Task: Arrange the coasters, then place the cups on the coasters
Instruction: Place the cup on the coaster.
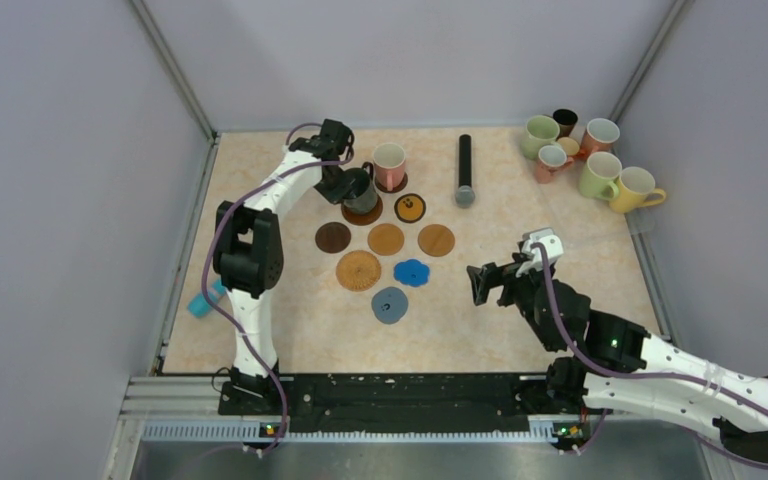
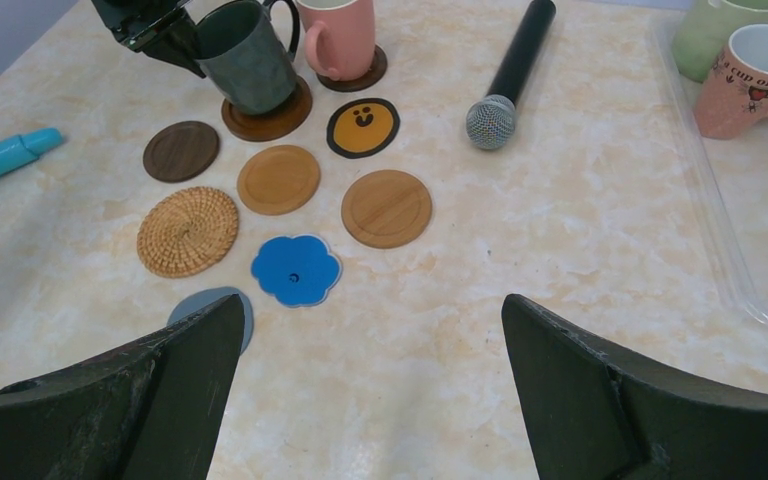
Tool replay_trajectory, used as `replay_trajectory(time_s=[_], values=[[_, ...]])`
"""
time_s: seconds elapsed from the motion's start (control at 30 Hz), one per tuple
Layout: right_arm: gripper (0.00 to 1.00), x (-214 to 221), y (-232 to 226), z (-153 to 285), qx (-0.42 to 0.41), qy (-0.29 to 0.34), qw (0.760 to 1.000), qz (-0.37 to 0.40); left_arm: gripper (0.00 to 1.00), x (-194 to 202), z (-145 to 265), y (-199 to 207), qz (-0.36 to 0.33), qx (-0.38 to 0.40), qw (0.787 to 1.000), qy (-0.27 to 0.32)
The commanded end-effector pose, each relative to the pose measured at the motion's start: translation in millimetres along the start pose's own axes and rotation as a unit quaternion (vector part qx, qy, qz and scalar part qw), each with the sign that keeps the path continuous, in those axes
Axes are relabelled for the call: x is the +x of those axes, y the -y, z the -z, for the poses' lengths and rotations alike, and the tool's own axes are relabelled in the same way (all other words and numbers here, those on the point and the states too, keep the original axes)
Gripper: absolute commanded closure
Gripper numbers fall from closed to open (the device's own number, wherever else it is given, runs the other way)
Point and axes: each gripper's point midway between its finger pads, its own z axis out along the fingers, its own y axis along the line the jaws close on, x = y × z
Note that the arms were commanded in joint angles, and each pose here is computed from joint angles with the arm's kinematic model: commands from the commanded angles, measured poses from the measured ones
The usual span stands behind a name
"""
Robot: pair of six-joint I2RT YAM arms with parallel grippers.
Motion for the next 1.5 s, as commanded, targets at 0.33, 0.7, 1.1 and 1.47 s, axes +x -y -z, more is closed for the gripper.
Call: replay_trajectory(time_s=[0.33,0.7,1.1,1.47], values=[[0.01,-7,5,3,0.006,0.013,1.0,-0.013,0.89,-8,11,22,0.011,0.035,0.999,0.009],[0.01,-9,9,6,0.008,0.018,1.0,-0.023,0.81,-6,6,19,0.004,0.028,1.0,0.008],[0.01,-5,8,5,0.009,0.015,1.0,-0.021,0.79,-9,15,19,0.002,0.032,0.999,0.012],[0.01,-3,6,3,0.007,0.012,1.0,-0.019,0.69,-6,21,22,0.002,0.043,0.999,0.005]])
